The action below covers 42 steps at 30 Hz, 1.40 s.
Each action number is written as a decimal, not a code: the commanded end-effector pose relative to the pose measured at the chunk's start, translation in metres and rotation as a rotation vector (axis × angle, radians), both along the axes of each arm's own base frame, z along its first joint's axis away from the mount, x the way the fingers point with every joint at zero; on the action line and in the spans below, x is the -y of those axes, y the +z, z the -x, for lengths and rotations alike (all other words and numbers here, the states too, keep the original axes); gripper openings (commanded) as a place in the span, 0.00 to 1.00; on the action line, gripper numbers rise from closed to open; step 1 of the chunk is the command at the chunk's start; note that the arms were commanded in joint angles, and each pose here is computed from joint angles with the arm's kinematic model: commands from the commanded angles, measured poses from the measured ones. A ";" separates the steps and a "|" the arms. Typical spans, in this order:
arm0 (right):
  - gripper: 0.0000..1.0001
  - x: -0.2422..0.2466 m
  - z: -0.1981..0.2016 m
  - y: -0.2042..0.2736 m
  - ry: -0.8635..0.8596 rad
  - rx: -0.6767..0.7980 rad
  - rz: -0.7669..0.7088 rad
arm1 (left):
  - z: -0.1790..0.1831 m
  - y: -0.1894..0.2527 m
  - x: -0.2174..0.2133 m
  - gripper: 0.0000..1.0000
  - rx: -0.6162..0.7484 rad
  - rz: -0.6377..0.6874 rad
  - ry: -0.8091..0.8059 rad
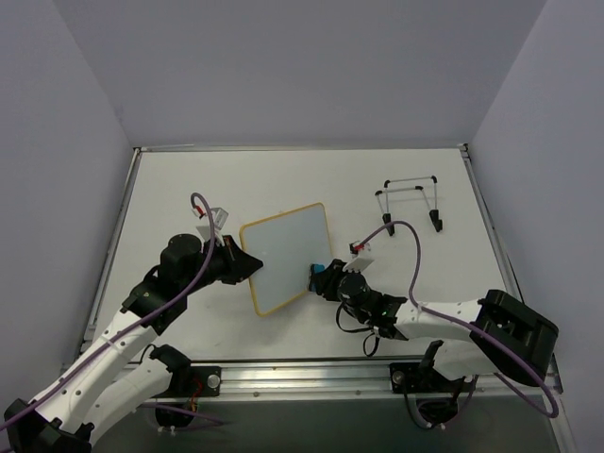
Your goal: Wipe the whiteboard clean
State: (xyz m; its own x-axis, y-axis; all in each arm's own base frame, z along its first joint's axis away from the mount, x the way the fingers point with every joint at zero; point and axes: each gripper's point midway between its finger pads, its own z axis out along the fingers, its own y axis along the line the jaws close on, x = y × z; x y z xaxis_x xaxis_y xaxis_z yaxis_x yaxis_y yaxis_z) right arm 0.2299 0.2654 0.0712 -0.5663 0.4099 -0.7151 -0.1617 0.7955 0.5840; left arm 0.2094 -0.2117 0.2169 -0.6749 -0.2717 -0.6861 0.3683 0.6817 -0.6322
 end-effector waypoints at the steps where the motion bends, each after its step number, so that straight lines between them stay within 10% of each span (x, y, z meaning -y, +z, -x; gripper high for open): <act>1: 0.00 0.011 -0.012 -0.011 -0.040 -0.005 0.032 | 0.024 0.029 0.024 0.02 0.013 0.109 -0.159; 17: 0.00 0.055 -0.072 -0.010 -0.122 -0.048 0.063 | 0.030 0.031 0.012 0.02 0.024 0.085 -0.126; 42: 0.00 0.128 -0.002 -0.014 -0.072 -0.410 0.545 | 0.016 0.028 -0.007 0.02 0.058 0.022 -0.005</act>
